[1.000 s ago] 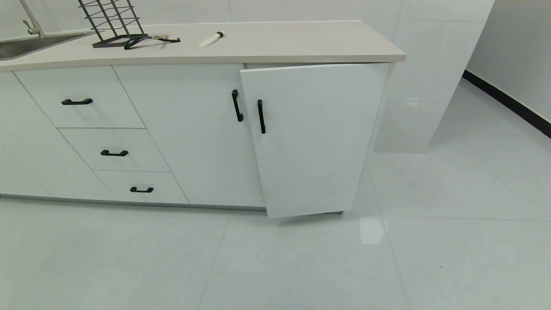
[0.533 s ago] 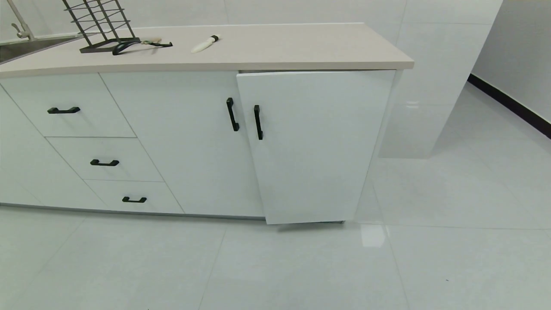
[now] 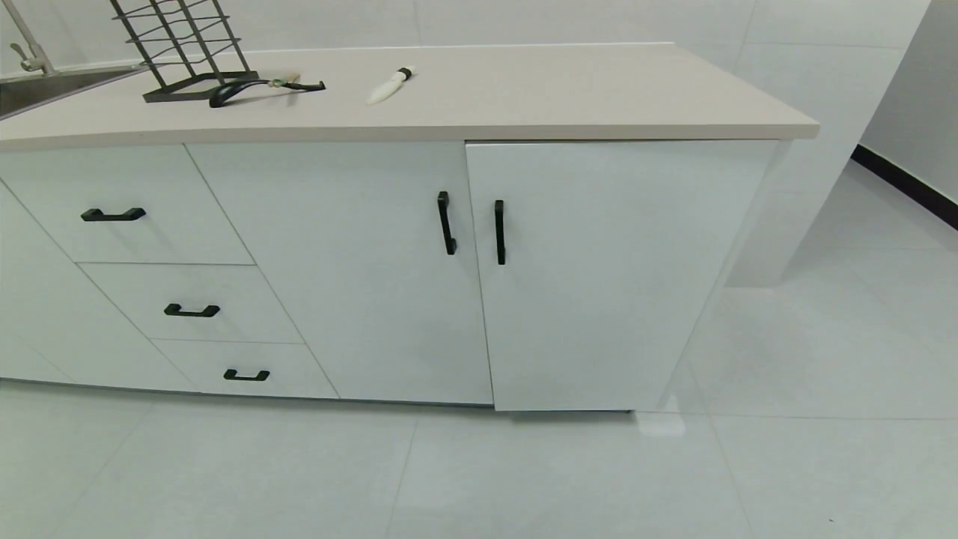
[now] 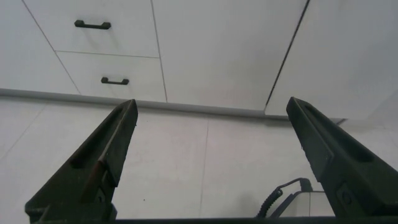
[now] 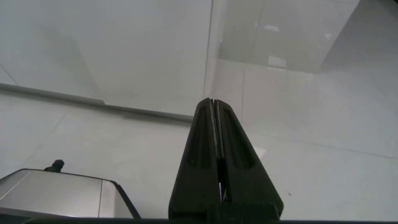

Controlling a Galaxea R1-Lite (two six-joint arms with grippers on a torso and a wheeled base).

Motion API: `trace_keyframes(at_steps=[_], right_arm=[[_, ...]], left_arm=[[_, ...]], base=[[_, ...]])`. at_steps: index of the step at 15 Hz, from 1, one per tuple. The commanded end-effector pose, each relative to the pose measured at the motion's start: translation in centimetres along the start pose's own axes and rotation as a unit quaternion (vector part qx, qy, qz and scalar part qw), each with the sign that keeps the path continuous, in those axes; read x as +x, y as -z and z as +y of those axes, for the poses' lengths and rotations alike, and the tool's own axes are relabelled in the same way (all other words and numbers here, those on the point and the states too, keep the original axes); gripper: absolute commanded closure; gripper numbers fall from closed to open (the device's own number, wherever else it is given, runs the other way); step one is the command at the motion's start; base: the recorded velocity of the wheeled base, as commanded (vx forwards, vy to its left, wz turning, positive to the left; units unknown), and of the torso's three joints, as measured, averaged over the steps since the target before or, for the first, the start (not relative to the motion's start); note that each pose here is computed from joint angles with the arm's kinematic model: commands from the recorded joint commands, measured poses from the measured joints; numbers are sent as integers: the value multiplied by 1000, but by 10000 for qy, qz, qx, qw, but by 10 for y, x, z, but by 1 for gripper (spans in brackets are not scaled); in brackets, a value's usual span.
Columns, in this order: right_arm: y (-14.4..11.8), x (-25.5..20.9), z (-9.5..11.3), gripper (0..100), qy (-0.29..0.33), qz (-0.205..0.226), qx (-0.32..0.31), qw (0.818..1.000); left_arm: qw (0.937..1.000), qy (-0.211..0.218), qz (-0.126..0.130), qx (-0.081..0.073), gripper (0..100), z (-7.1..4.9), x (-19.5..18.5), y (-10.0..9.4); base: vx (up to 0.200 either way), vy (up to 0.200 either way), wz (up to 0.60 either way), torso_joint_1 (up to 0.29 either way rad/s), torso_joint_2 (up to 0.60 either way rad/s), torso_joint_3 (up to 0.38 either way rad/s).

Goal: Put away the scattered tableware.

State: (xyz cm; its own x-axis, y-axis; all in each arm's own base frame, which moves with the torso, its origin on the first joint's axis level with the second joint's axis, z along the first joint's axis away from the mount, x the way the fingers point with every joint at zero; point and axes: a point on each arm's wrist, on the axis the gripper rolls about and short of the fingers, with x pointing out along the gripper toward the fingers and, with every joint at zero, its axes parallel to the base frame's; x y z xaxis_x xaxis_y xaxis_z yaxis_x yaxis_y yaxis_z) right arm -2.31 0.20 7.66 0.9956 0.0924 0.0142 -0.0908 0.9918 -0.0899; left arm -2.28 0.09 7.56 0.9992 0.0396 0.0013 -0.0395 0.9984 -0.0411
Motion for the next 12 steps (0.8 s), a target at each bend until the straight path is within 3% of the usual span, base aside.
trace_keyframes(at_steps=[1,7,9,12], right_arm=[[0,0,0,100,-6,9,0,10000],[0,0,0,100,-6,9,0,10000],[0,0,0,100,-6,9,0,10000],[0,0,0,100,-6,9,0,10000]], left_arm=[[10000,-1,-1,-2,0,0,0,0],[10000,-1,-1,-9,0,0,0,0],[10000,-1,-1,-2,0,0,0,0],[10000,-1,-1,-2,0,0,0,0]], base=[[0,200,0,2,7,2],[0,200,0,2,2,3],[200,200,0,5,7,0],[200,0,0,1,2,1]])
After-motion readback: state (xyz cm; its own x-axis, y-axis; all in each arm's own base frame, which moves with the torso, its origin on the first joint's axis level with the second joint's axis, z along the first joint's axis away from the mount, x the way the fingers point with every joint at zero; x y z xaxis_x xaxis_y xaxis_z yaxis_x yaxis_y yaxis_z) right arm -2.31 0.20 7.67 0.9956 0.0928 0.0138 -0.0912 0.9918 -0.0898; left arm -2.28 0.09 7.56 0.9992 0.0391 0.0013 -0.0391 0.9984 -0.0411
